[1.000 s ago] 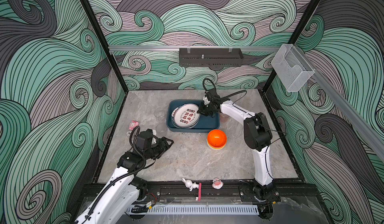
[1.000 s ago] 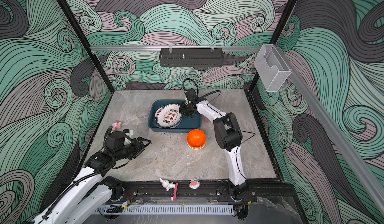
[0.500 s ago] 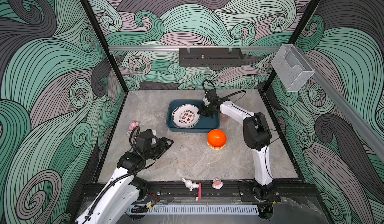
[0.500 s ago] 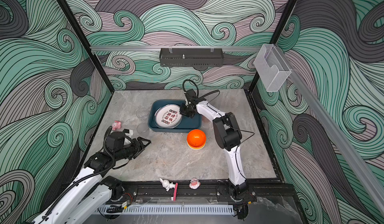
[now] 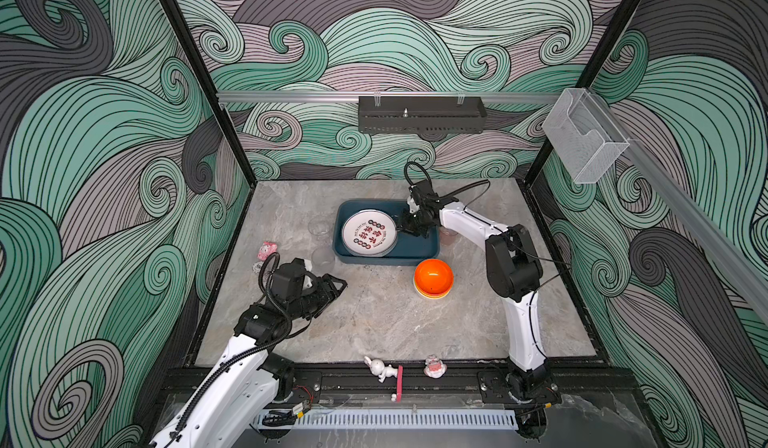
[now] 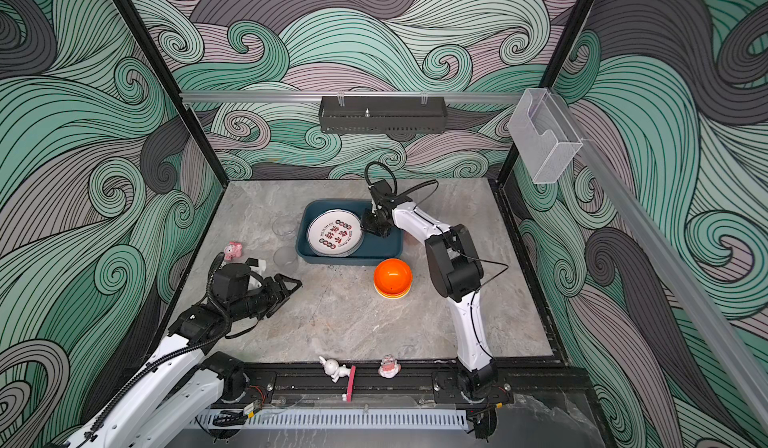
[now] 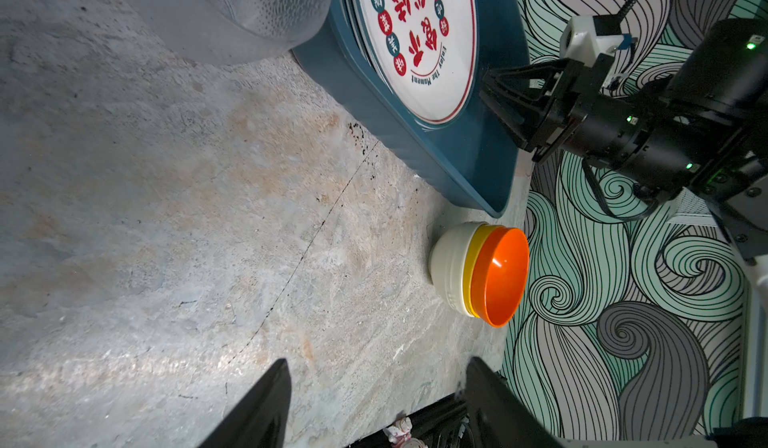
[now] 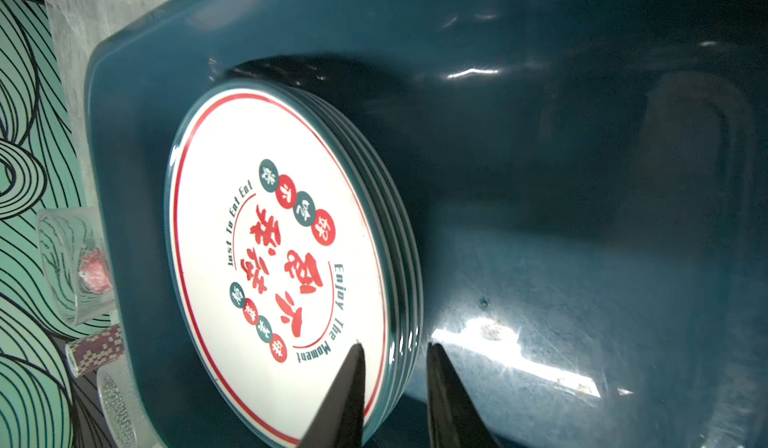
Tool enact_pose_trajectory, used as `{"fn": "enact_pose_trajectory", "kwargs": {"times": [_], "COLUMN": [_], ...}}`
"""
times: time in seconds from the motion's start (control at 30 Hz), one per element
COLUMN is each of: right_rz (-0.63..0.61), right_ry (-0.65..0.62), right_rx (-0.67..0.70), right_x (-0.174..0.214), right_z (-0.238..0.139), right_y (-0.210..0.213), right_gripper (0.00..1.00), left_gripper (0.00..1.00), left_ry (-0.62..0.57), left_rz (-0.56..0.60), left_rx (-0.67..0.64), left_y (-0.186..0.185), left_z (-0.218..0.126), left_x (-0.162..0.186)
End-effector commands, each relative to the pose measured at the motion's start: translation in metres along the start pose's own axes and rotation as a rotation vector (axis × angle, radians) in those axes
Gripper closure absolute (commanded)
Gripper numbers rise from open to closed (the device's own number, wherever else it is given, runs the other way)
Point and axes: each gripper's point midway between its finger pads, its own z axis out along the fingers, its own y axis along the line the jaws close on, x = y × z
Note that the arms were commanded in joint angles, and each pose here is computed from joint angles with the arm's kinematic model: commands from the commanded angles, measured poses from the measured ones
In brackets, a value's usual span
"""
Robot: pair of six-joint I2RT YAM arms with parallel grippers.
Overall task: Place the mixed dishes into the plastic bin
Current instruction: 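Open the right gripper and lift it off the plate stack, then move the right gripper to the orange bowl rim while left gripper approaches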
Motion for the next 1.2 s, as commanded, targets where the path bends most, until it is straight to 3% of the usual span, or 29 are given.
{"fn": "enact_pose_trajectory", "kwargs": {"times": [0.0, 0.3, 0.63, 0.87, 1.17], "right_rz": [-0.059, -0.135, -0.175, -0.168, -0.15], "right_ry": [-0.059, -0.078, -0.078, -0.005, 0.049], "right_rx": [0.006, 0.036, 0.108, 0.256, 0.37], "right_x": [-0.001, 0.031, 0.082, 0.124, 0.146], "right_z": [-0.044, -0.101, -0.164, -0.178, -0.171], "right_y": [0.012, 0.003, -0.025, -0.07, -0.104], "right_gripper": [0.71, 0.63, 0.58, 0.58, 0.58], "left_gripper": [0.31, 0.3, 0.34, 0.34, 0.34], "left_ry": [-0.013, 0.068, 0.263, 0.31, 0.375], "left_rz": [0.021, 0.071, 0.095, 0.177, 0.281], "left_rx": [-0.006, -0.036, -0.062, -0.098, -0.161], "left_y": [-0.008, -0.024, -0.037, -0.054, -0.058], "left_z": [-0.006, -0.006, 0.017, 0.036, 0.058], "left_x": [-0.005, -0.005, 0.011, 0.02, 0.041]}}
